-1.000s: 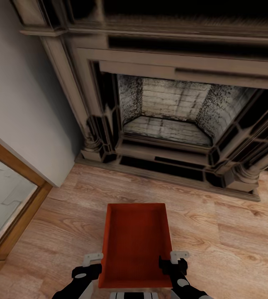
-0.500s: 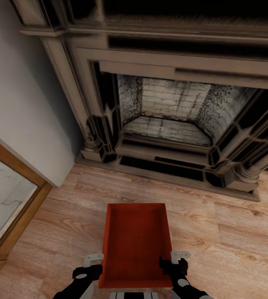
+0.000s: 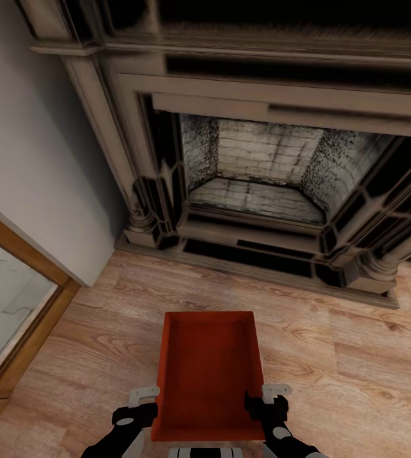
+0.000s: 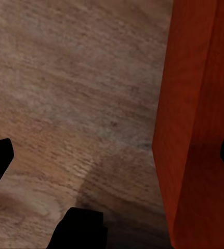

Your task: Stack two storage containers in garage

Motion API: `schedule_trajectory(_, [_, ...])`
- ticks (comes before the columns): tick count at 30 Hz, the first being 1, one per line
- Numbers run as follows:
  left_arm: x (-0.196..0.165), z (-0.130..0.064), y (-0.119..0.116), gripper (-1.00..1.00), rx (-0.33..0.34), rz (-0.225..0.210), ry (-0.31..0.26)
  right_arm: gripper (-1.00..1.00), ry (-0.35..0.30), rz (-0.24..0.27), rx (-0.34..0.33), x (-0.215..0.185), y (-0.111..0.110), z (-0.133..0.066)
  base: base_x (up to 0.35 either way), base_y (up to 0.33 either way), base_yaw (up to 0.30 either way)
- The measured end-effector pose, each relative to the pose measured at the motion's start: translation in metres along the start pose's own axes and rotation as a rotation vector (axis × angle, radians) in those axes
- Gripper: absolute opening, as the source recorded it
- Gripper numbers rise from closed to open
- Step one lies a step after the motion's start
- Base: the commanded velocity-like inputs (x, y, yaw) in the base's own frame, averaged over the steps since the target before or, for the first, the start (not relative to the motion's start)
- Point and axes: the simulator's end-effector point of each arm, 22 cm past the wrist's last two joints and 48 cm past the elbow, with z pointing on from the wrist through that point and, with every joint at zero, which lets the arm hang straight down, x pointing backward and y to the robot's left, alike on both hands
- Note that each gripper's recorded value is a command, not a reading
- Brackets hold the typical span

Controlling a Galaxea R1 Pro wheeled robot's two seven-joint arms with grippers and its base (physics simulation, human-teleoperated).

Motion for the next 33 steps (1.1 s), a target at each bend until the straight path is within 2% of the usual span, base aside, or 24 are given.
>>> schedule_trajectory(8, [-0.0001, 0.0, 0.0001, 1.0, 0.0, -0.001, 0.0, 1.0, -0.002, 0.0, -0.001, -0.0006, 0.0005, 0.0, -0.02, -0.087, 0.0])
schedule_trajectory(33, [0.0047, -0.0003, -0.0015, 1.0, 0.003, 0.008, 0.011, 1.0, -0.018, 0.001, -0.003, -0.0067, 0.0021, 0.0007, 0.0, -0.002, 0.0])
